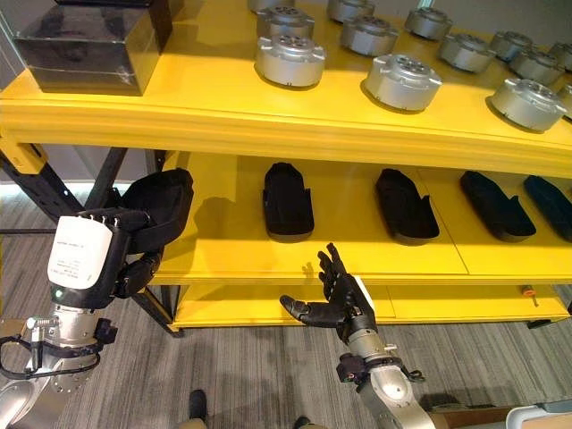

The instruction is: Move parts from the plastic box to the shelf.

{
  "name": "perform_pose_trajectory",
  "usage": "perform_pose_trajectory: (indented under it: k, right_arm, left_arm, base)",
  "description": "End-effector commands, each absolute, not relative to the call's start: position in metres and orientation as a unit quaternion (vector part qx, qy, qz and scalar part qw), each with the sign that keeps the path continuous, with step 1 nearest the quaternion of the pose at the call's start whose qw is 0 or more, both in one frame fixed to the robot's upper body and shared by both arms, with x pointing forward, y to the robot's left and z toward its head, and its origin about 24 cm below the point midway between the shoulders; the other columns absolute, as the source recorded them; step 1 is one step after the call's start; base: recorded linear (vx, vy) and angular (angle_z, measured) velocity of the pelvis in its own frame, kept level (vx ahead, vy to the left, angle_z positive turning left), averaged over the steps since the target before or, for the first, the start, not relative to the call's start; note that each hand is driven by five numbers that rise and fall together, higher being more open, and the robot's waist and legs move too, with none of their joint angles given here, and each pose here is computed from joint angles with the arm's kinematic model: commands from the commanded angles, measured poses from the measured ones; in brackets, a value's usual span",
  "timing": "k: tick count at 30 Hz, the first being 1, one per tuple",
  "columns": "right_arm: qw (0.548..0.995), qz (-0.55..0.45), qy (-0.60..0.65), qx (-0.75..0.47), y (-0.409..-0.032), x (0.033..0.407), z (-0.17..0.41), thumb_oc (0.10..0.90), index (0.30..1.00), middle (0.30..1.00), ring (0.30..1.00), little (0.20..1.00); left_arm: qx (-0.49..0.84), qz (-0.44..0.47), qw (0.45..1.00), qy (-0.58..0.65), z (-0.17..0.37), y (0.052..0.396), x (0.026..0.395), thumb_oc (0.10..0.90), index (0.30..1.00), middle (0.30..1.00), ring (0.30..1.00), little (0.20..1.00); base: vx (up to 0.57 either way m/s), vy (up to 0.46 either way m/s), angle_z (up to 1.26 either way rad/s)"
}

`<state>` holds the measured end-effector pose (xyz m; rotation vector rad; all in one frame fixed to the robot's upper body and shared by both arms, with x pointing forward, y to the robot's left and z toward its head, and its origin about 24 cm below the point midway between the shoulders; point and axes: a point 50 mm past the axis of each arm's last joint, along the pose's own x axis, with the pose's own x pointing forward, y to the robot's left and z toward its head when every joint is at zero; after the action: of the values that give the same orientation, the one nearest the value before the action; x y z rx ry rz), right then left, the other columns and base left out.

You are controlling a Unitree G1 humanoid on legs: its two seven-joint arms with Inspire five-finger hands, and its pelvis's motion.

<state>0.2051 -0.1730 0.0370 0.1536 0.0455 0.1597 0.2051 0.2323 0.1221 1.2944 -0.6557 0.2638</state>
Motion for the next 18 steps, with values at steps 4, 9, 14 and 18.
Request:
perform_pose_trajectory:
  k: [4, 9, 14, 18]
  right_arm:
    - [0.981, 0.119, -0.136, 0.075, -0.164, 0.225, 0.093, 0.9, 1.0, 1.0, 1.0, 1.0]
    - [0.977, 0.131, -0.153, 0.067, -0.159, 0.227, 0.1, 0.9, 1.0, 1.0, 1.0, 1.0]
    - [0.974, 0.139, -0.169, 0.066, -0.155, 0.231, 0.107, 0.9, 1.0, 1.0, 1.0, 1.0]
    - [0.971, 0.145, -0.179, 0.066, -0.152, 0.232, 0.112, 0.9, 1.0, 1.0, 1.0, 1.0]
  left_arm:
    - [0.539, 0.198, 0.697, -0.429, 0.177, 0.222, 0.214, 0.4, 0.3, 0.3, 0.3, 0.3]
    - [0.533, 0.207, 0.693, -0.44, 0.181, 0.219, 0.219, 0.4, 0.3, 0.3, 0.3, 0.3]
    - [0.53, 0.234, 0.678, -0.451, 0.189, 0.218, 0.231, 0.4, 0.3, 0.3, 0.3, 0.3]
    - [0.536, 0.284, 0.653, -0.453, 0.198, 0.226, 0.238, 0.4, 0.3, 0.3, 0.3, 0.3]
  base:
    - [-0.01, -0.058, -0.03]
    - [-0.03, -0.039, -0.04]
    - [-0.04, -0.012, -0.09]
    - [-0.05, -0.008, -0.06]
